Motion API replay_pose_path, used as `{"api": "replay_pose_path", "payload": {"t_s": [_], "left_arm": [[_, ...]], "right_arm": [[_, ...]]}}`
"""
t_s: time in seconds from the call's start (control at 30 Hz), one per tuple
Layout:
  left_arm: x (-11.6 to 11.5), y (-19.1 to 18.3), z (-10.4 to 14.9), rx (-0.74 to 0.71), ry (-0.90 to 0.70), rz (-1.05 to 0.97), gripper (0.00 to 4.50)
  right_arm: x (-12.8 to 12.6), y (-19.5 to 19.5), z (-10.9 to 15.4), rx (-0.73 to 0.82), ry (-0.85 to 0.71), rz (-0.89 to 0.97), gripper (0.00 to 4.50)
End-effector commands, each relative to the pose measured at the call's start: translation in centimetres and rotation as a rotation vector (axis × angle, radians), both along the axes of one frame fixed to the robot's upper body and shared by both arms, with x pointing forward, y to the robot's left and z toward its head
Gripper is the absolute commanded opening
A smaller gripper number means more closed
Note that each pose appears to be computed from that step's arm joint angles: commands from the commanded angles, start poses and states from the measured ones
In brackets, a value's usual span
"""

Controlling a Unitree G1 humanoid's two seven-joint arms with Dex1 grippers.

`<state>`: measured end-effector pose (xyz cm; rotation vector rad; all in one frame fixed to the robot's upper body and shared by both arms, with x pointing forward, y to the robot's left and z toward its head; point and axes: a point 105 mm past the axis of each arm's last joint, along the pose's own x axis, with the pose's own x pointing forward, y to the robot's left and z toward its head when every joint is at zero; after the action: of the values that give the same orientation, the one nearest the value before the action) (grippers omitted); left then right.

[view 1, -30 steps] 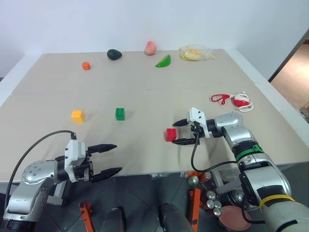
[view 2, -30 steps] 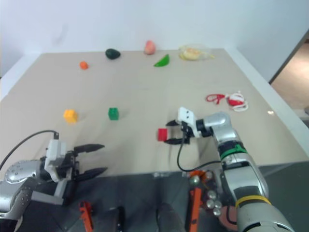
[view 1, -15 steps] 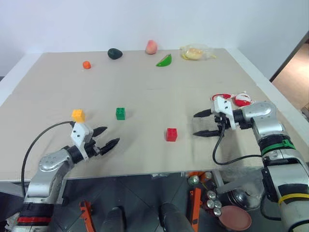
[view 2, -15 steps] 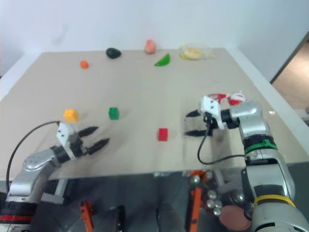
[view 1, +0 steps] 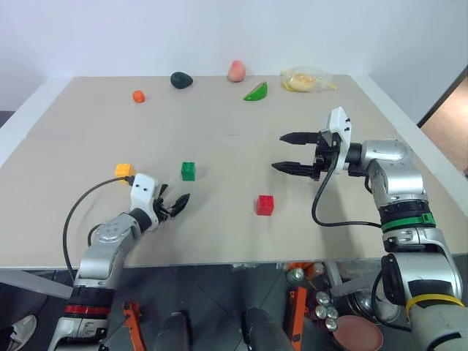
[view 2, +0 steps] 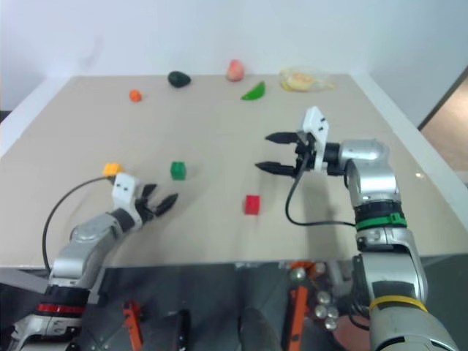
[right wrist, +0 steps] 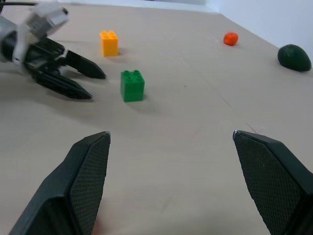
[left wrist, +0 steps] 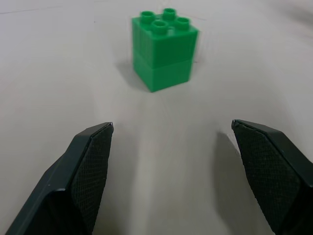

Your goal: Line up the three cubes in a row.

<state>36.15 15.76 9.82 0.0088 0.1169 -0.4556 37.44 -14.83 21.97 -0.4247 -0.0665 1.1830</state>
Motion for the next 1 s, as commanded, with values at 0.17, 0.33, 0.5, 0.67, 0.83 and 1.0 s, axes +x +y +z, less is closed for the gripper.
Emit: {"api": "replay_pose_path", "payload": {"t_s": [0.17,0.33,0.5,0.67,0.83,1.0], "left_arm": [[1.7,0.6,0.2,-0.002,0.04,0.088,4.03],[2.8,-0.2,0.4,0.001,0.053,0.096,4.03],[4.0,-0.9,0.8,0.002,0.054,0.107,4.03],[4.4,-2.2,1.2,0.0,0.047,0.072,4.03],[4.4,-3.0,1.7,0.009,0.042,0.036,4.03],[4.4,-2.9,1.6,0.022,0.045,0.036,4.03]], "right_arm": [[-1.6,1.2,0.0,0.026,-0.002,0.041,4.14],[-3.4,2.7,-0.5,0.033,0.036,0.125,4.14],[-4.8,3.5,-1.6,0.007,0.057,0.18,4.14],[-4.8,3.7,-1.9,0.009,0.06,0.174,4.14],[-4.8,3.6,-1.7,0.015,0.057,0.174,4.14],[-4.7,3.5,-1.8,0.014,0.055,0.168,4.14]]}}
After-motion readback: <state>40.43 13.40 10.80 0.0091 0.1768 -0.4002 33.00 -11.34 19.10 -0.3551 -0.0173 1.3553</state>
